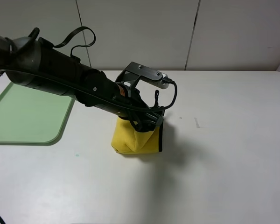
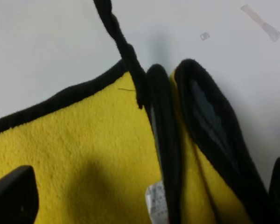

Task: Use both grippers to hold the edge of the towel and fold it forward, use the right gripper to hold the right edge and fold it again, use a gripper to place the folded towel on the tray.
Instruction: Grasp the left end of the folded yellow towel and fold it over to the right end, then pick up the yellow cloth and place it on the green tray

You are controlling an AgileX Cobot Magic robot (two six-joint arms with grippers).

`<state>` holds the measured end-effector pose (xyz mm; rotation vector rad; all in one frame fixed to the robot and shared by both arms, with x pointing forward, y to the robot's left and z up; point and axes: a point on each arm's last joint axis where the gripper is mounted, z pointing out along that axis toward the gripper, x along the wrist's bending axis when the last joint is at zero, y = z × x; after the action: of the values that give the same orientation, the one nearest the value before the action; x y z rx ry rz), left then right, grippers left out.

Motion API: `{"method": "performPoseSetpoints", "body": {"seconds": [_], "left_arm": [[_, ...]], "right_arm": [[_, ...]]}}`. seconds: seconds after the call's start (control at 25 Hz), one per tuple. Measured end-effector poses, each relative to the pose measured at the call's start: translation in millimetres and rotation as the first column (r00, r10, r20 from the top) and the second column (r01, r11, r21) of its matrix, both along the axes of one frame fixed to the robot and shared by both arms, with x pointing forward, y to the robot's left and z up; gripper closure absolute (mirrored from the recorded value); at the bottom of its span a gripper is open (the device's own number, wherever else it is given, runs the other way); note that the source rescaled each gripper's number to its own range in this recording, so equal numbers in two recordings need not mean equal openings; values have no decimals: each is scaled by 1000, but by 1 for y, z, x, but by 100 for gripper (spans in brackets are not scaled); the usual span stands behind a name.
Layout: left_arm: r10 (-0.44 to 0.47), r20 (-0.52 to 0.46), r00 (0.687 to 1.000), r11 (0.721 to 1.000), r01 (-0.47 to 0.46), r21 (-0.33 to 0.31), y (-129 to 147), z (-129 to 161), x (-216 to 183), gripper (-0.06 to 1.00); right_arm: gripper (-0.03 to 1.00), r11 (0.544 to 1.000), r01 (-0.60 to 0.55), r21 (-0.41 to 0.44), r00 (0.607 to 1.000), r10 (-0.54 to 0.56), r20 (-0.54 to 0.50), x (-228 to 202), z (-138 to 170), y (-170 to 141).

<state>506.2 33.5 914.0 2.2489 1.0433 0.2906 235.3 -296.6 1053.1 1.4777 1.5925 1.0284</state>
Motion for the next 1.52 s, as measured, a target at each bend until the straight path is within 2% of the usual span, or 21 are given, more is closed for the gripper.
{"method": "performPoseSetpoints", "body": {"seconds": [0.32,0.68,0.88,1.04,1.24,1.36,1.52], "left_arm": [[0,2,1000,1000,0,-3,0,2,0,-5],[-1,37,999,999,2,-41,2,27,-3,-5],[80,-52,995,994,-84,-72,11,44,-8,-5],[180,-174,968,981,-190,-45,26,49,-9,-5],[287,-303,909,957,-287,47,49,48,-8,-5],[330,-339,881,943,-321,83,57,46,-6,-5],[360,-345,867,932,-347,102,60,42,-5,-5]], "right_arm": [[-3,1000,0,0,1000,0,0,0,0,0],[-3,1000,0,0,1000,0,0,0,0,0],[-3,1000,0,0,1000,0,0,0,0,0],[-3,1000,0,0,1000,0,0,0,0,0],[-3,1000,0,0,1000,0,0,0,0,0],[-3,1000,0,0,1000,0,0,0,0,0],[-3,1000,0,0,1000,0,0,0,0,0]]}}
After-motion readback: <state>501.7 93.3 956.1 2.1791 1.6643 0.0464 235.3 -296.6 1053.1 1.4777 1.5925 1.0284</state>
